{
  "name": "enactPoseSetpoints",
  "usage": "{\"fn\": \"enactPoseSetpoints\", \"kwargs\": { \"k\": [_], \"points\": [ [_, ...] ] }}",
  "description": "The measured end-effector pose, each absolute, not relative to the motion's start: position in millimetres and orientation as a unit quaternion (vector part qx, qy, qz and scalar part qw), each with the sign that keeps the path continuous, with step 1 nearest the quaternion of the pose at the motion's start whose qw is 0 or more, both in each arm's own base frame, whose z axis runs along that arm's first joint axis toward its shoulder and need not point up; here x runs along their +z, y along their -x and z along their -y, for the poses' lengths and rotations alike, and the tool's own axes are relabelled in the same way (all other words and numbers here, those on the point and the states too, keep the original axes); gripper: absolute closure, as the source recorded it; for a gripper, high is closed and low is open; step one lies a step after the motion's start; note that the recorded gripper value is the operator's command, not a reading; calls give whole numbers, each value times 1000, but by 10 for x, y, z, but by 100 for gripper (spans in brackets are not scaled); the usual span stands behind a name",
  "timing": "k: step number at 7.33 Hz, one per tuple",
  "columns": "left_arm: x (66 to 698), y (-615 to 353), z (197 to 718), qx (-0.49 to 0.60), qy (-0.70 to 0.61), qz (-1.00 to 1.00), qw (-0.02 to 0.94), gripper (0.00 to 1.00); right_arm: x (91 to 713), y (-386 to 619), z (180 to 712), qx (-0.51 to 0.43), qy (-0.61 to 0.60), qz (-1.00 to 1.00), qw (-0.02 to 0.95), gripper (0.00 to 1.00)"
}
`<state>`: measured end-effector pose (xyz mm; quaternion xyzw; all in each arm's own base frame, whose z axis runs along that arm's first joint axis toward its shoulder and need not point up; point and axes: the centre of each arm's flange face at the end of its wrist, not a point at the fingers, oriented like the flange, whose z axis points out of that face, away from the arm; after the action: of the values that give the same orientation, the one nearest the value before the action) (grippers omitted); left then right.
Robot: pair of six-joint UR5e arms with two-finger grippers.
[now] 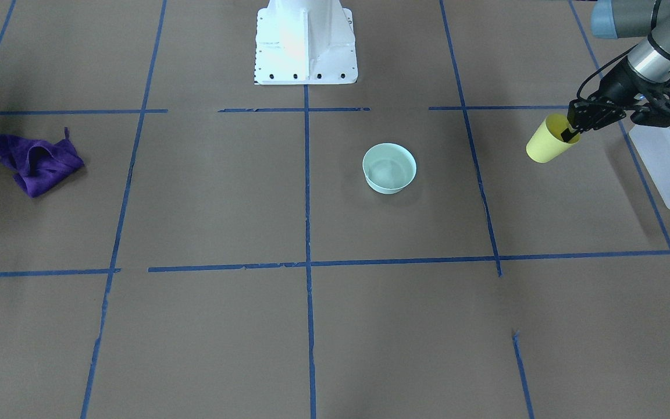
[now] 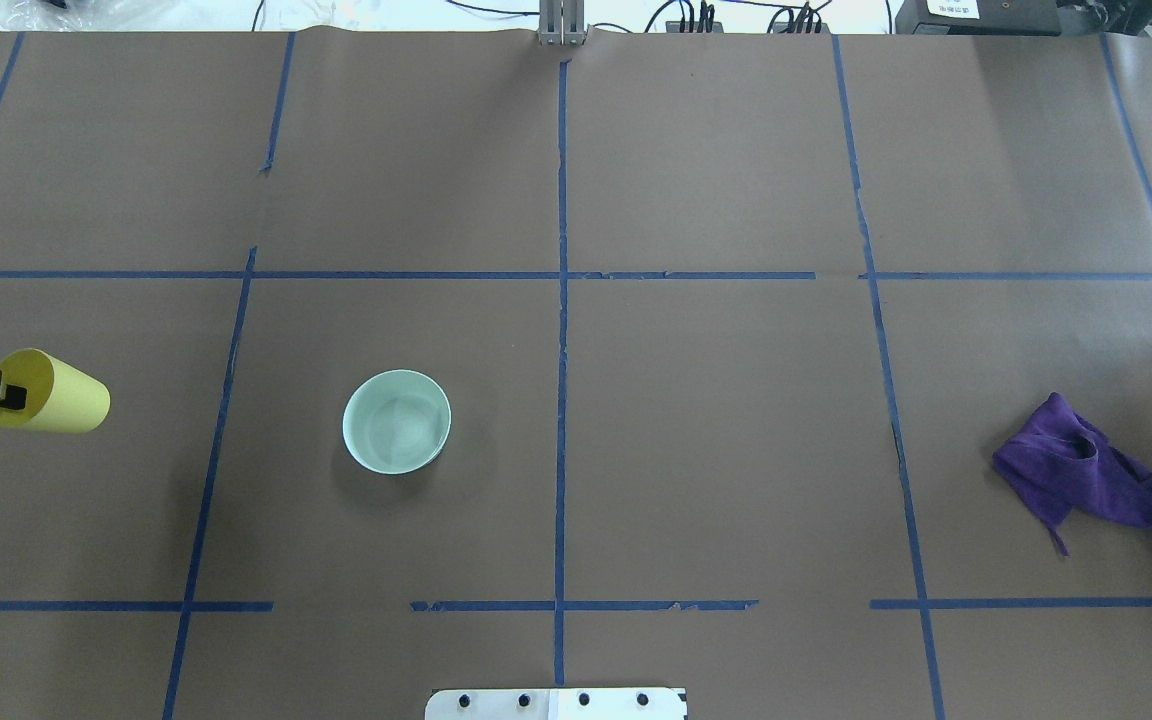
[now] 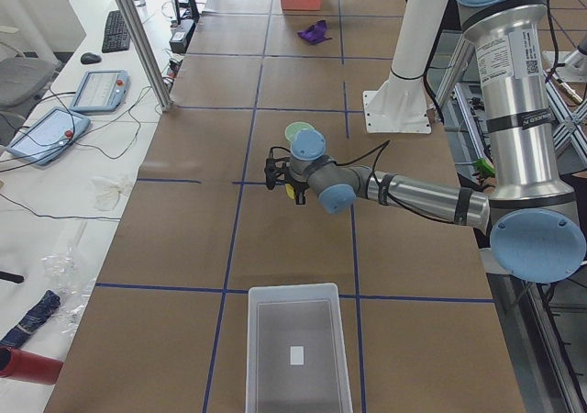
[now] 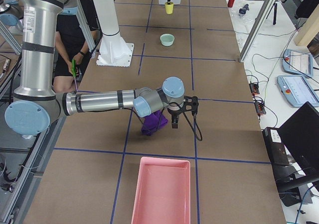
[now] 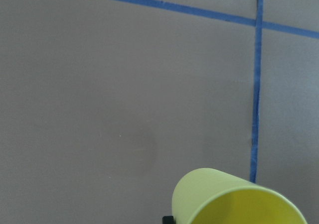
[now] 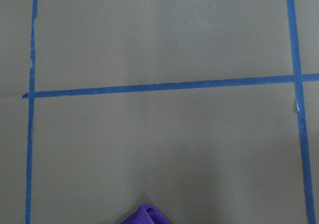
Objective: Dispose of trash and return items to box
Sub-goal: 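Lift the yellow cup with the left gripper while the right gripper reaches the cloth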
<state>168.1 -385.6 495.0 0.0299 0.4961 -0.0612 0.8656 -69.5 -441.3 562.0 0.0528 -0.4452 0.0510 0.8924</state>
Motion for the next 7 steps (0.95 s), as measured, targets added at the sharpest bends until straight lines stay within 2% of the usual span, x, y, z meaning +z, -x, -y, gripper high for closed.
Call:
{"fn": "enactPoseSetpoints", "kwargs": {
  "k": [3,7],
  "points": [
    [4731,-1443,3931,-47,-51,-477,876,100,5676,1714,4023,13,-63,425,903,0],
    [4568,-793,4289,-49,-102,-442,890,100,5758,2319,3650,-51,-47,407,911,0]
  ]
}}
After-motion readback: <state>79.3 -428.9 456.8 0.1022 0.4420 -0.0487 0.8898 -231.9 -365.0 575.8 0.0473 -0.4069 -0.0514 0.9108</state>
